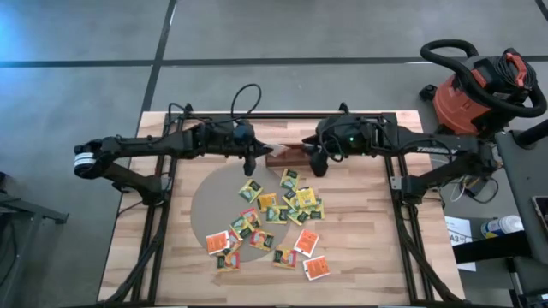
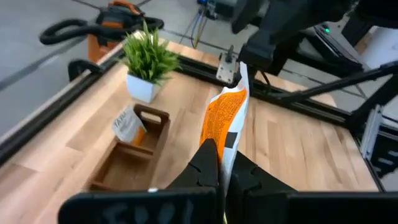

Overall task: Pick & Place Tea
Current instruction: Put the orange tea sachet into the right compartment of the wooden organizer

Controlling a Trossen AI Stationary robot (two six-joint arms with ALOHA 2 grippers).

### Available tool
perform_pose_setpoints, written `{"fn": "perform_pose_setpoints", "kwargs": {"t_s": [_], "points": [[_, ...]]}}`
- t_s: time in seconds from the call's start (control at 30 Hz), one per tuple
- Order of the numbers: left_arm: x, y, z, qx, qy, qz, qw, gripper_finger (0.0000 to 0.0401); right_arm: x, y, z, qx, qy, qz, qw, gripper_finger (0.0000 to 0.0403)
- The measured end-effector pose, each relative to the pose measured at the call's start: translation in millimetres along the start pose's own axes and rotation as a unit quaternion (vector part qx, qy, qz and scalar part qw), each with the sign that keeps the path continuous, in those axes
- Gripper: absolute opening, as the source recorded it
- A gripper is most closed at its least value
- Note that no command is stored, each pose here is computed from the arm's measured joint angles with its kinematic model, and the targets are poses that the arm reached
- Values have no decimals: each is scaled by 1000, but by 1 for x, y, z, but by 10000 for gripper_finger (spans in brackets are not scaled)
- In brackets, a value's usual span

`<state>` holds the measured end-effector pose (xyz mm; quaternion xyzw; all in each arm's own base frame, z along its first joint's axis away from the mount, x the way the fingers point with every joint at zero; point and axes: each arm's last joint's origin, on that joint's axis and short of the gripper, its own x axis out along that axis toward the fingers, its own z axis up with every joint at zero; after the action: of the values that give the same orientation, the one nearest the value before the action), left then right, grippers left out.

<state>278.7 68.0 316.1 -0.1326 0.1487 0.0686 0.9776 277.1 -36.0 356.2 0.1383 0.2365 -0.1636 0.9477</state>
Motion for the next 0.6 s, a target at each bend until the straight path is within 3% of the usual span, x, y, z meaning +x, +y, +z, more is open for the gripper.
{"fn": "perform_pose_setpoints", "kwargs": {"t_s": [0.27, 0.43, 0.6], "points": [[10, 1, -12, -16, 74, -14, 997, 0, 23, 21, 10, -152, 38, 9, 988, 148], [18, -2, -11, -18, 91, -14, 996, 0, 43, 28, 18, -173, 97, -1, 980, 161], [20, -7, -9, -12, 88, -22, 996, 0, 61, 34, 28, -197, 110, 0, 974, 169]]}}
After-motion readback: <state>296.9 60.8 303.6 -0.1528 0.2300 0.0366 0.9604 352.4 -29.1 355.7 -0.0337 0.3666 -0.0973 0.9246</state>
